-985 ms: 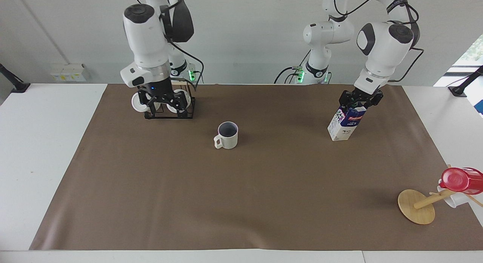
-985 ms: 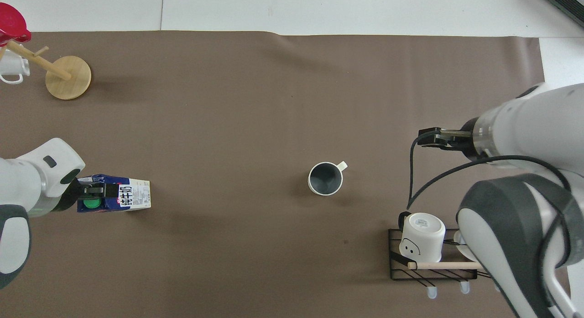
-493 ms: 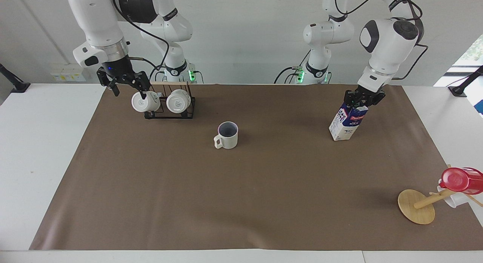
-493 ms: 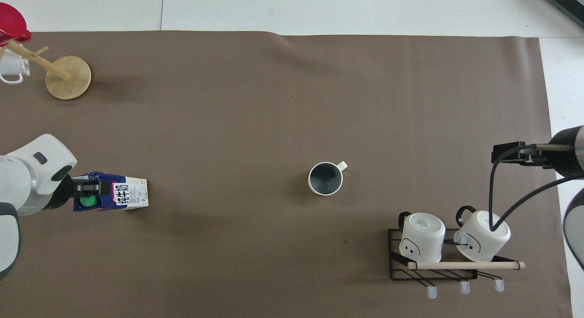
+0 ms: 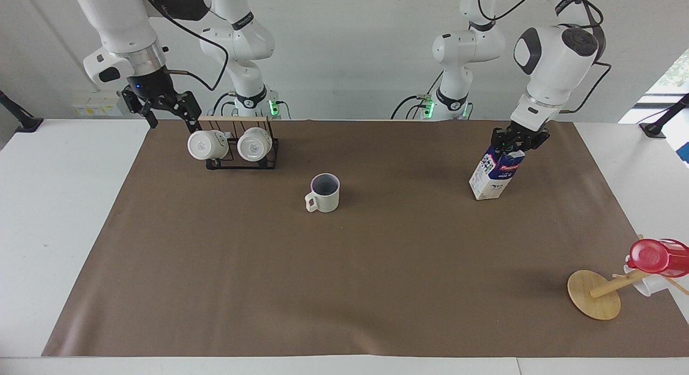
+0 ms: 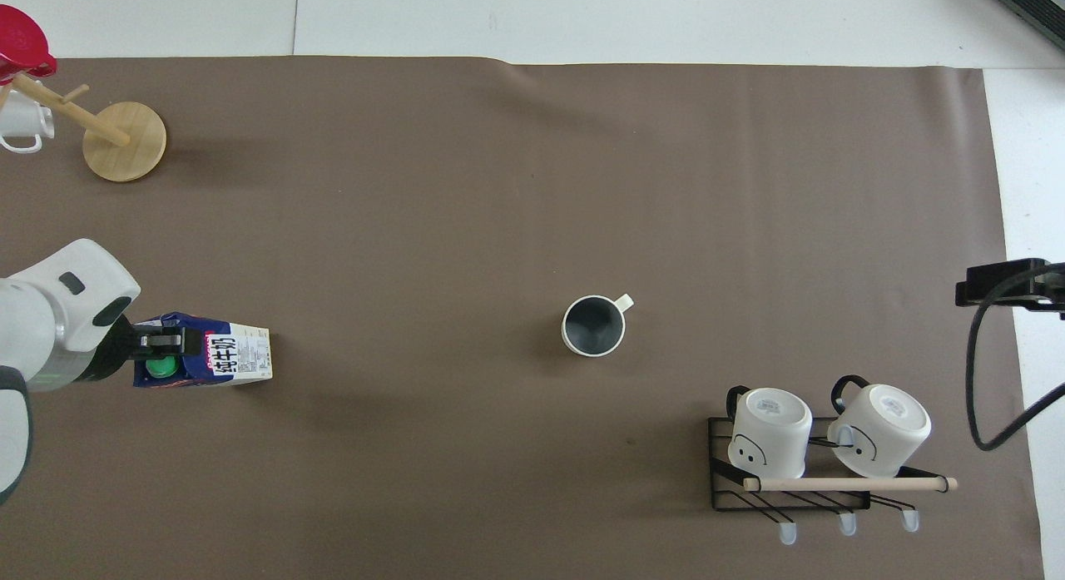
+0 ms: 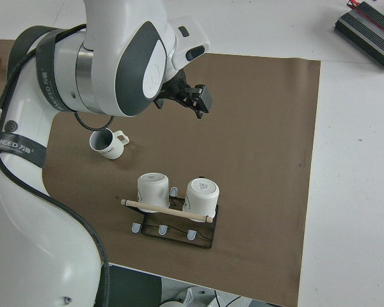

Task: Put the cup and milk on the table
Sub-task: 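Carry the milk carton with the left gripper toward the white mug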

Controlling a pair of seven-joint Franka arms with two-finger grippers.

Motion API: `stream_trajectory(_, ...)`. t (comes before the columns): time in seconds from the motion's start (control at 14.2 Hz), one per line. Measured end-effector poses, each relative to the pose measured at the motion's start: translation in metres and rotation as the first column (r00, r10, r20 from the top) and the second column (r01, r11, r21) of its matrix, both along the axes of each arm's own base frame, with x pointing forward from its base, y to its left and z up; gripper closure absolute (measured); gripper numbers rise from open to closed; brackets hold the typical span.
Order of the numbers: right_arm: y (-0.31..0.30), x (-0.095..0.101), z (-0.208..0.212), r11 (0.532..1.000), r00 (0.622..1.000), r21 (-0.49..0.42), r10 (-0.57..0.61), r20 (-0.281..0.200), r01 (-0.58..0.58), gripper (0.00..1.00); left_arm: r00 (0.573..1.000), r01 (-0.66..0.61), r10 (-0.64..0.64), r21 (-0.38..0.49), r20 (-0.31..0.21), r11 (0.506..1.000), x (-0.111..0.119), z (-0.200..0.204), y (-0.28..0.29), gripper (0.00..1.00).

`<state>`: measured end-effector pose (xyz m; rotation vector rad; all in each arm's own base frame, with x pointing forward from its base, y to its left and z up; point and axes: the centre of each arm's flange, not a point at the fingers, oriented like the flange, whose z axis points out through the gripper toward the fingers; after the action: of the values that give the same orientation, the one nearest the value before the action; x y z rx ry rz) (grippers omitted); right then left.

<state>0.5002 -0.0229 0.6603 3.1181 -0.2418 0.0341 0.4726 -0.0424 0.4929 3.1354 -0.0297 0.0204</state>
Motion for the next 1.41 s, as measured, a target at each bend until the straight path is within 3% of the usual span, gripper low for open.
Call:
stream_trajectory(0.63,0.002,0.014,-0.008,1.0,0.999,0.017,0.002,-0.044,-0.001,0.0,0.999,-0.022,0.023,-0.023,0.045,0.999,-0.036,0.056,-0.176,0.42)
stream_trajectory(1.06,0.005,0.016,-0.007,1.0,0.999,-0.004,0.011,-0.03,-0.011,0.0,0.999,-0.022,0.025,-0.069,0.035,0.997,-0.028,0.061,-0.211,0.43)
stream_trajectory(1.41,0.005,0.016,-0.007,1.0,0.999,-0.004,0.01,-0.03,-0.01,0.0,0.996,-0.086,0.087,-0.094,0.012,0.992,-0.026,0.044,-0.277,0.44)
